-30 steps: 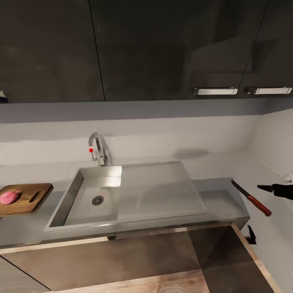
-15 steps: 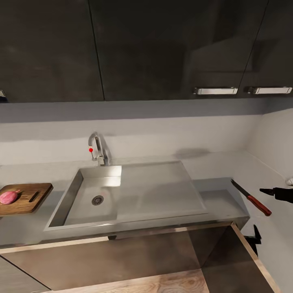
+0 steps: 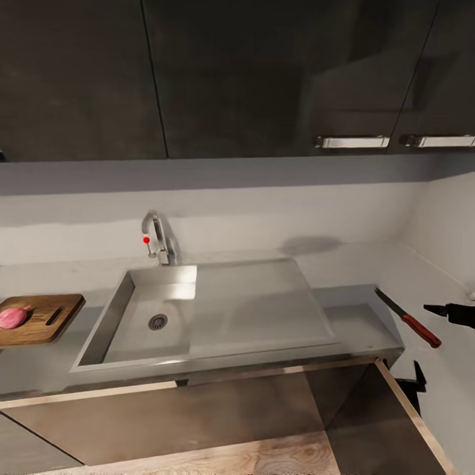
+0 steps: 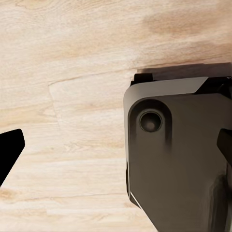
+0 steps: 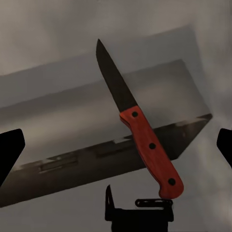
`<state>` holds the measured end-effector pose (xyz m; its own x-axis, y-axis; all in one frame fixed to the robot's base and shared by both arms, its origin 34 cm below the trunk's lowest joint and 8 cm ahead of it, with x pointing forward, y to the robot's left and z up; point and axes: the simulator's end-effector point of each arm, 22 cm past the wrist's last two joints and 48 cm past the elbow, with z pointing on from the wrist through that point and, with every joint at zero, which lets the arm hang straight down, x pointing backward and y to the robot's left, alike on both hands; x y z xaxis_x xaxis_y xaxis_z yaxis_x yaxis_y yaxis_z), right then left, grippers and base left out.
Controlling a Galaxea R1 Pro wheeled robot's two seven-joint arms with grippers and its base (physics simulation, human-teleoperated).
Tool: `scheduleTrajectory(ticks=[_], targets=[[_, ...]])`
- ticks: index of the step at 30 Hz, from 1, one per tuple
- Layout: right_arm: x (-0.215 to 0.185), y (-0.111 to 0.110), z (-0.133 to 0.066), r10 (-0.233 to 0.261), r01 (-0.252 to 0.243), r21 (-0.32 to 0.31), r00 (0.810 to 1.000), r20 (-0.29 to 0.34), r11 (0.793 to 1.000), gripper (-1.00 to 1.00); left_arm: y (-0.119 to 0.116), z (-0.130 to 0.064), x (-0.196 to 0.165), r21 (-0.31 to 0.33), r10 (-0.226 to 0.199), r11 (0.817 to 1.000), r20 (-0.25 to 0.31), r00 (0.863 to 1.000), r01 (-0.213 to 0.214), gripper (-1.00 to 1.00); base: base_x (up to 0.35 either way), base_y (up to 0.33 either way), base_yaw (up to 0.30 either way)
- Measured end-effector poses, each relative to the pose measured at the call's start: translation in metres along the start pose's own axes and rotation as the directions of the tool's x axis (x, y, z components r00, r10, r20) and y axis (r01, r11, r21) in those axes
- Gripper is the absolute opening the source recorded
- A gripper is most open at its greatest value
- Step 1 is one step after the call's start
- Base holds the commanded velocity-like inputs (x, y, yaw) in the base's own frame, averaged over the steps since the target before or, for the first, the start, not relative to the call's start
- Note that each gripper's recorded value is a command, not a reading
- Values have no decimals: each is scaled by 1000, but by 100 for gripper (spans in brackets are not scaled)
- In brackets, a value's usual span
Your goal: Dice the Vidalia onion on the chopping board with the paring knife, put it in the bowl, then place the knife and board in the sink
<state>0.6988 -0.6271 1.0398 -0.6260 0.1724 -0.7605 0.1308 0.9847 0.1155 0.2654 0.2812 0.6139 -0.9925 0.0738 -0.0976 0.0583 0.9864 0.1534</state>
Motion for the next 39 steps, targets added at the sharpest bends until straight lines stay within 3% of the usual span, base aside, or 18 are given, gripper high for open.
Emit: scheduleTrajectory(ticks=[39], targets=[[21, -9, 18, -3, 4, 22, 999, -47, 1000, 100, -2, 5, 22, 4, 8, 1000, -53, 999, -8, 100, 0, 0, 0]])
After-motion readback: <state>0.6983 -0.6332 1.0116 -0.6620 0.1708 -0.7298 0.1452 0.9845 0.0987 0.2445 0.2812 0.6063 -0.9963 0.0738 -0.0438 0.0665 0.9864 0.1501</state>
